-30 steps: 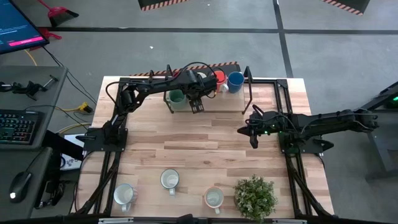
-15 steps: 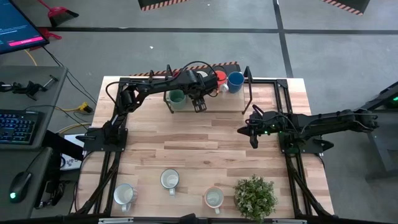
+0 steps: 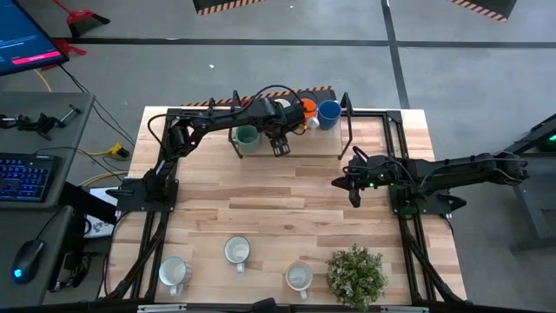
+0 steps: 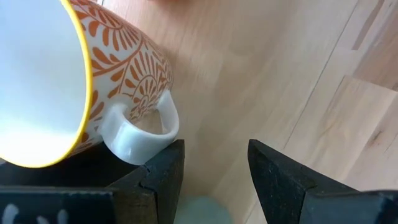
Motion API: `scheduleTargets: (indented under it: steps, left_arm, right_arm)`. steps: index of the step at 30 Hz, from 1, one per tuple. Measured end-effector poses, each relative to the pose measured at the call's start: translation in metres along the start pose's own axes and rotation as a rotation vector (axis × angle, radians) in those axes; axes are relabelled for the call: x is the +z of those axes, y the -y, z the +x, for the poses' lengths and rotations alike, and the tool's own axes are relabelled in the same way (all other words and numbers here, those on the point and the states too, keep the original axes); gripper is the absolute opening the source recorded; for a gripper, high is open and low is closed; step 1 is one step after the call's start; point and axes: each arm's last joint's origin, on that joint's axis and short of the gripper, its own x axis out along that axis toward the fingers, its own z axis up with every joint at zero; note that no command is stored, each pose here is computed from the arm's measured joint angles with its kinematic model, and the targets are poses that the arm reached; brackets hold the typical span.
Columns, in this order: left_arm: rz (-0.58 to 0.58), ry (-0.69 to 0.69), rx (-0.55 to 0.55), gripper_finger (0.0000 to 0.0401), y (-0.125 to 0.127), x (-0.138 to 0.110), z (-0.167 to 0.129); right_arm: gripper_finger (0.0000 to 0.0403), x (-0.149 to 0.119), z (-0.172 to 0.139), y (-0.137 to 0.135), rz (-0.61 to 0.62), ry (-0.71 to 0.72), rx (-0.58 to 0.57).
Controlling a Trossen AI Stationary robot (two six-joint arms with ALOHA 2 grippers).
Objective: Place coffee mugs
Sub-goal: Put the orange pattern mug on the shelf, then put the red pattern mug on the shelf
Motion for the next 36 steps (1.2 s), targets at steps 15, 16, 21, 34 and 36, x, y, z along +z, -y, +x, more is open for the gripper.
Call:
scheduleTargets:
  steps: [15, 16, 21, 34, 36]
  left_arm:
    - [0.035, -0.069, -0.104, 0.0168, 0.010, -0.007, -0.003]
    - [0.042, -0.087, -0.107, 0.0168, 0.012, -0.009, -0.003]
    - [0.074, -0.154, -0.162, 0.0168, 0.024, -0.016, -0.007]
    - [0.032, -0.385, -0.276, 0.0168, 0.080, -0.041, -0.032]
    - [0.036, -0.392, -0.321, 0.0168, 0.093, -0.044, -0.039]
  right_arm:
    - [0.0002, 0.000, 0.000, 0.000, 0.020, -0.005, 0.005]
    - [0.0002, 0.000, 0.000, 0.000, 0.020, -0.006, 0.007]
    - [0.0002, 0.000, 0.000, 0.000, 0.019, -0.007, 0.007]
    - [0.0002, -0.001, 0.000, 0.000, 0.019, -0.015, 0.004]
    - [0.0002, -0.001, 0.000, 0.000, 0.019, -0.015, 0.003]
